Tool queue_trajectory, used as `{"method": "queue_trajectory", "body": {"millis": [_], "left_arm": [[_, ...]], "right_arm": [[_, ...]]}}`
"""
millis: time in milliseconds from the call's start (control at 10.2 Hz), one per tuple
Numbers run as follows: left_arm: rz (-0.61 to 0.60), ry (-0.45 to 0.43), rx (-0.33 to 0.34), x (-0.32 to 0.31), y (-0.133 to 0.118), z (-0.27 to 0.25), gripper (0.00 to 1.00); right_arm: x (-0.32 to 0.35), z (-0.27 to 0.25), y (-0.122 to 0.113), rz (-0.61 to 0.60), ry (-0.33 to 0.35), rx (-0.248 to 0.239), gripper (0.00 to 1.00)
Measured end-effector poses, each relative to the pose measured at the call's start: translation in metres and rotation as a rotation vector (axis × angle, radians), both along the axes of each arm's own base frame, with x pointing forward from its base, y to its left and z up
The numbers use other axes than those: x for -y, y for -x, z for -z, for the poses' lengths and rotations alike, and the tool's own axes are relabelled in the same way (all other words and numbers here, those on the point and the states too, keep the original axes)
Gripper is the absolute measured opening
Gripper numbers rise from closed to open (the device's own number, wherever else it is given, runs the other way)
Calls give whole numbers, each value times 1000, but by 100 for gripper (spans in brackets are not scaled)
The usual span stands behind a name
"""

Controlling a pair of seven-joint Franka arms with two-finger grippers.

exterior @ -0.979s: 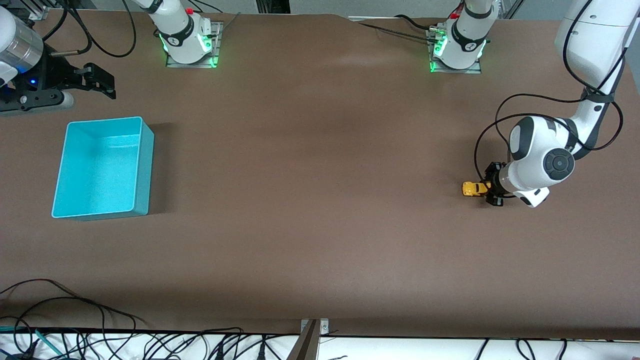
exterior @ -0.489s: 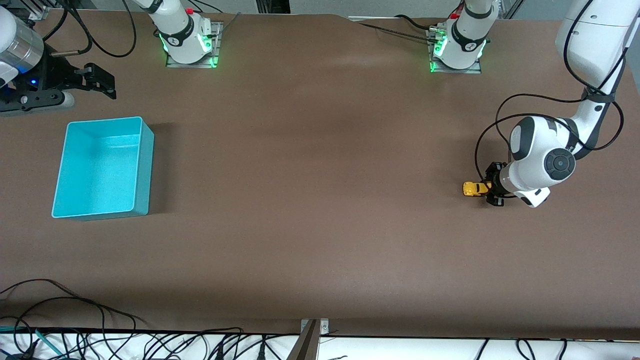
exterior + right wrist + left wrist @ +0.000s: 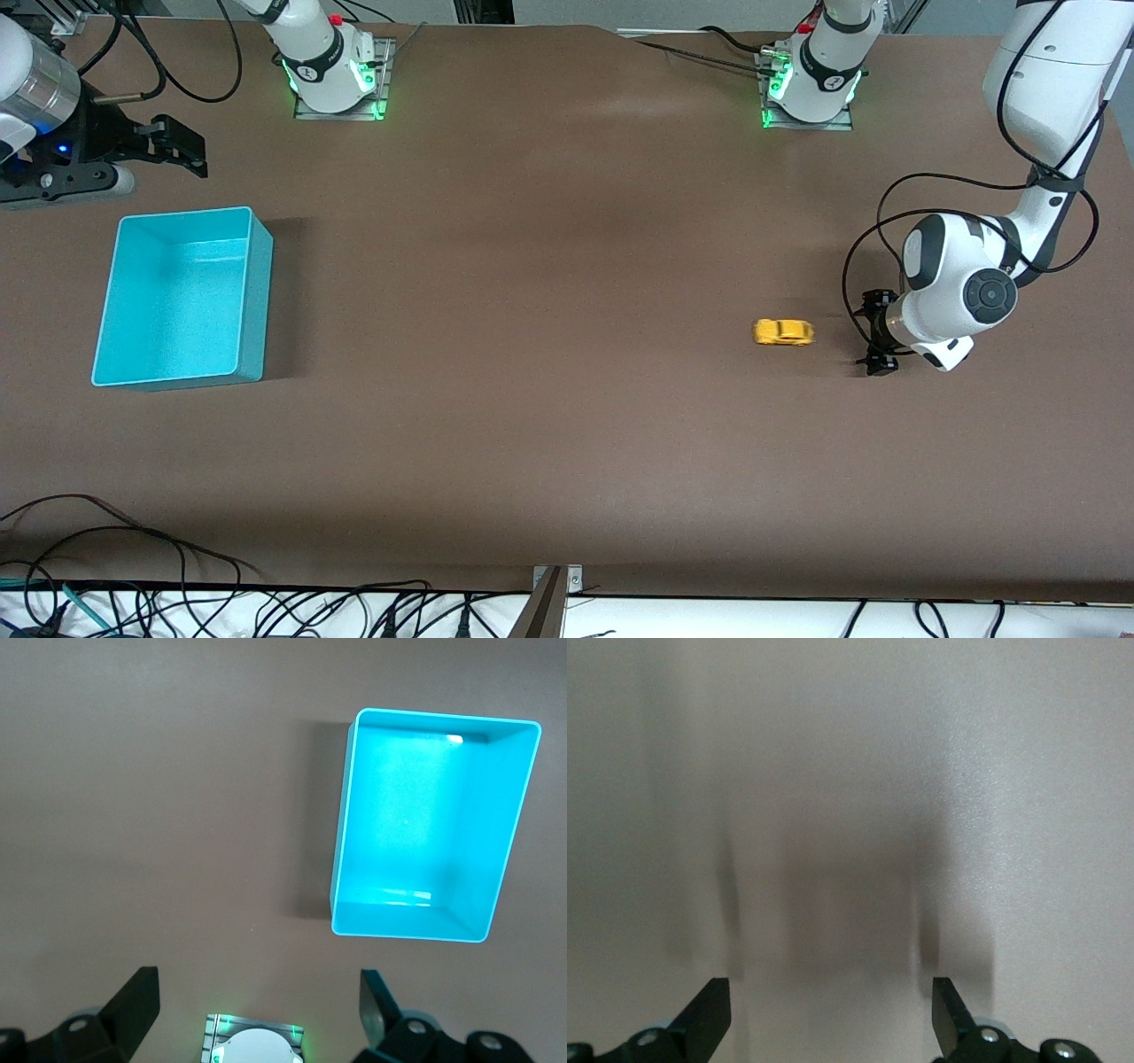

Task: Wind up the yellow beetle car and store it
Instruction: 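Open the left gripper to release the car, letting it drive off, then reach the right gripper to the car while the left gripper withdraws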

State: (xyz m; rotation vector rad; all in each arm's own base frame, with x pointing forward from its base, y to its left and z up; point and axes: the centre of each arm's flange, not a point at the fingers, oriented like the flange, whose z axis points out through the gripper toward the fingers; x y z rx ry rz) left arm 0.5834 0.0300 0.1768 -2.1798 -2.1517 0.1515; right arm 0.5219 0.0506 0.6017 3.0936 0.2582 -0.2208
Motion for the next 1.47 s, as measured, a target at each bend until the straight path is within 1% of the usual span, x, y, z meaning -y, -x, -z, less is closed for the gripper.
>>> {"method": "queue_trajectory", "body": {"millis": [196, 391, 685, 1077, 1272, 1468], "left_arm": [[4, 1, 3, 2, -1, -2, 100], [53, 7, 15, 10, -5, -12, 100], [236, 17, 39, 18, -17, -49, 100], [523, 96, 90, 16, -33, -127, 100], [629, 112, 76, 15, -38, -152, 100], [791, 145, 44, 15, -43, -175, 100]], "right_arm": [[-3, 6, -3, -5, 2, -11, 100], [-12, 12, -5, -22, 4, -23, 100], [-16, 16, -6, -42, 3, -30, 100], [-7, 18, -9, -29, 3, -33, 100], [-2, 33, -19, -19, 6, -51, 100], [-6, 56, -36, -21, 12, -75, 100]]}}
